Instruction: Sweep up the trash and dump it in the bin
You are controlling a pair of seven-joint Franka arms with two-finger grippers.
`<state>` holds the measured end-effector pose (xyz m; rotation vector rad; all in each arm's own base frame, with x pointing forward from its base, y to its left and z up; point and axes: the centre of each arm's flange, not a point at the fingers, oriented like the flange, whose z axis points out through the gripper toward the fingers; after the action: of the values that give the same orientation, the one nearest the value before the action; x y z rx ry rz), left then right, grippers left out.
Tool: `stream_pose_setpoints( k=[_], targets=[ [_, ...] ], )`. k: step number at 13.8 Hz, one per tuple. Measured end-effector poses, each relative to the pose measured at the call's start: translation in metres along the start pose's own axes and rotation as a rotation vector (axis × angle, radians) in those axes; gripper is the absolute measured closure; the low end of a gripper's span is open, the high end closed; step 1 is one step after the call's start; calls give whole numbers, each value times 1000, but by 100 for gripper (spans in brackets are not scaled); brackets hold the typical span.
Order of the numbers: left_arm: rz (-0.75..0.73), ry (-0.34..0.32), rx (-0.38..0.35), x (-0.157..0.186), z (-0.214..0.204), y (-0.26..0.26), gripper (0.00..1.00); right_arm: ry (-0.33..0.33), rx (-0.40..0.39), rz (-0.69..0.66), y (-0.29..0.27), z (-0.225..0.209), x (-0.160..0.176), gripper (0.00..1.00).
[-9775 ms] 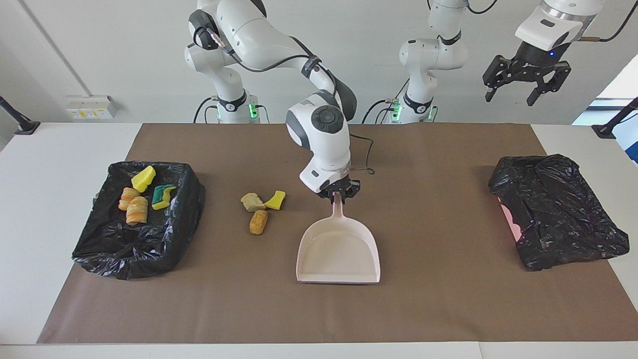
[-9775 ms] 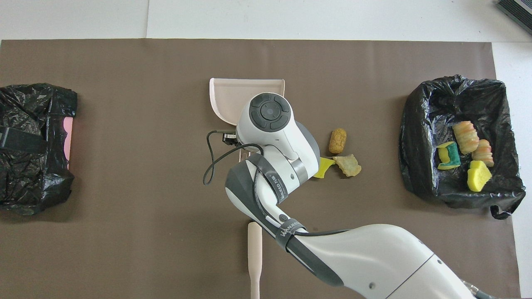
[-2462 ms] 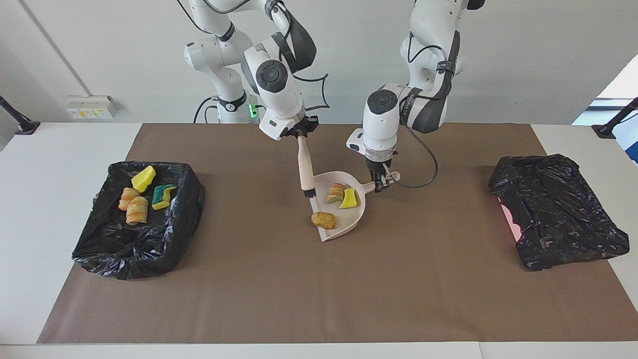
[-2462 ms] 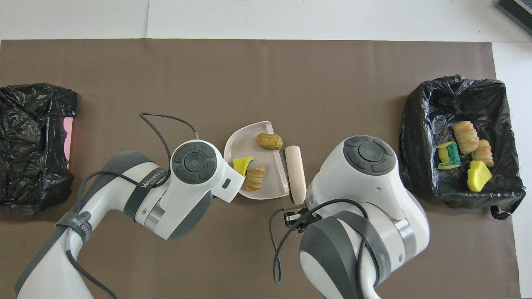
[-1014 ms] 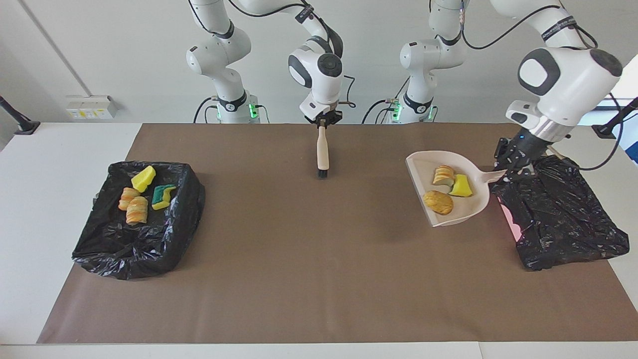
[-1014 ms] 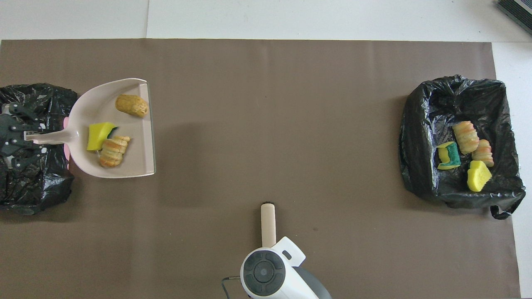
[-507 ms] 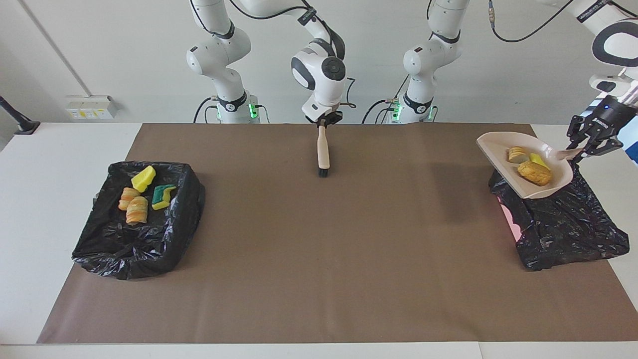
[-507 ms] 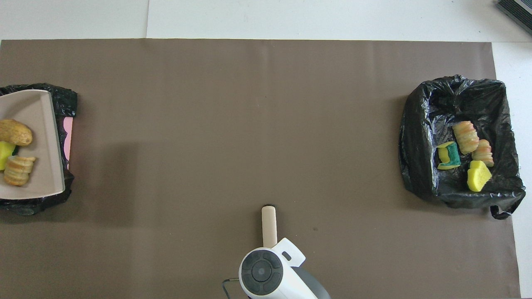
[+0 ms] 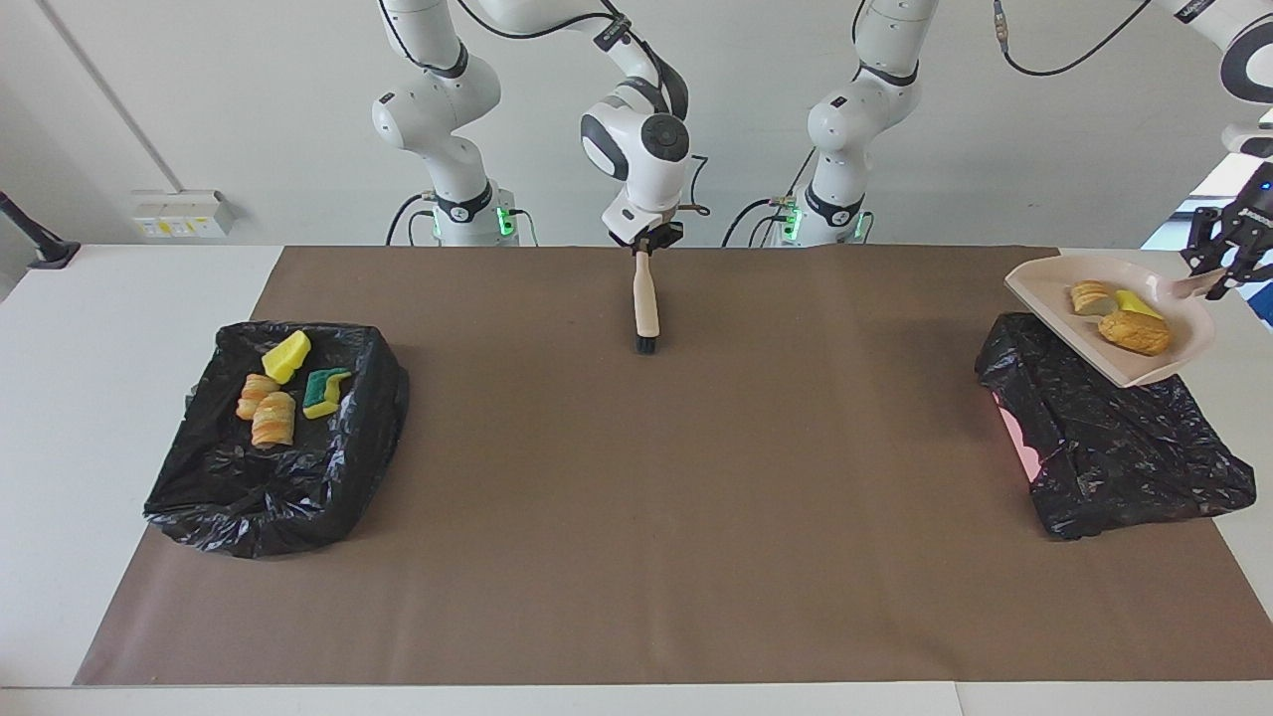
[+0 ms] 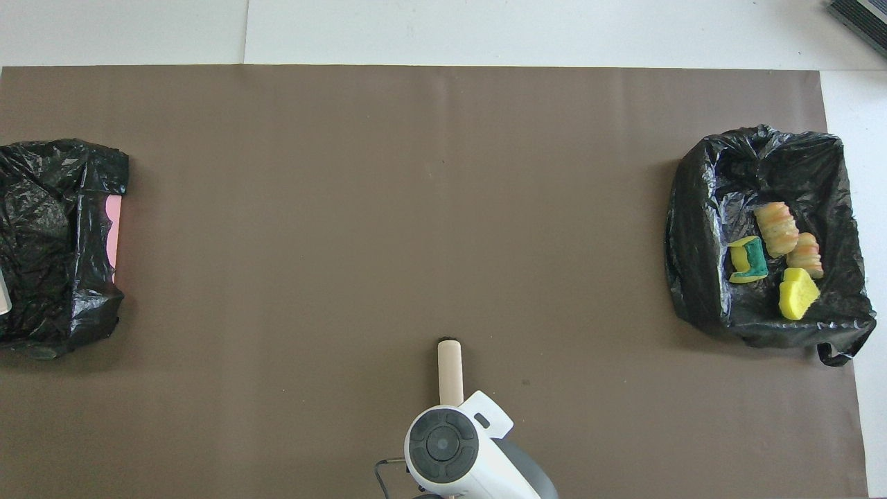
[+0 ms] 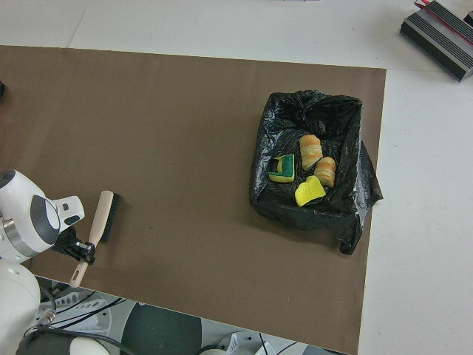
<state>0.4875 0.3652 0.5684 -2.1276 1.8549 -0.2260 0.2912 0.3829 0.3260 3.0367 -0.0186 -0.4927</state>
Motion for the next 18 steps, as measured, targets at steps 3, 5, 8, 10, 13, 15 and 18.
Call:
stream_pose_setpoints(
  k=[3, 5, 8, 10, 13, 15, 18],
  targets=[
    [38, -131, 49, -8, 5, -13, 69, 21, 40, 6, 5, -19, 19, 25],
    [79, -212, 30, 1, 9, -22, 69, 55, 91, 32, 10, -48, 38, 3],
    [155, -336, -12, 24, 13, -34, 69, 134, 142, 82, 31, -95, 73, 0],
    [185, -409, -27, 35, 18, -37, 69, 205, 145, 119, 55, -125, 99, 0],
    [188, -532, -29, 55, 21, -45, 69, 300, 129, 176, 98, -160, 133, 0],
    [183, -584, -17, 65, 20, -49, 69, 361, 95, 201, 124, -177, 150, 0],
    [198, -628, -9, 64, 10, -50, 69, 439, 74, 226, 148, -201, 165, 0]
  ],
)
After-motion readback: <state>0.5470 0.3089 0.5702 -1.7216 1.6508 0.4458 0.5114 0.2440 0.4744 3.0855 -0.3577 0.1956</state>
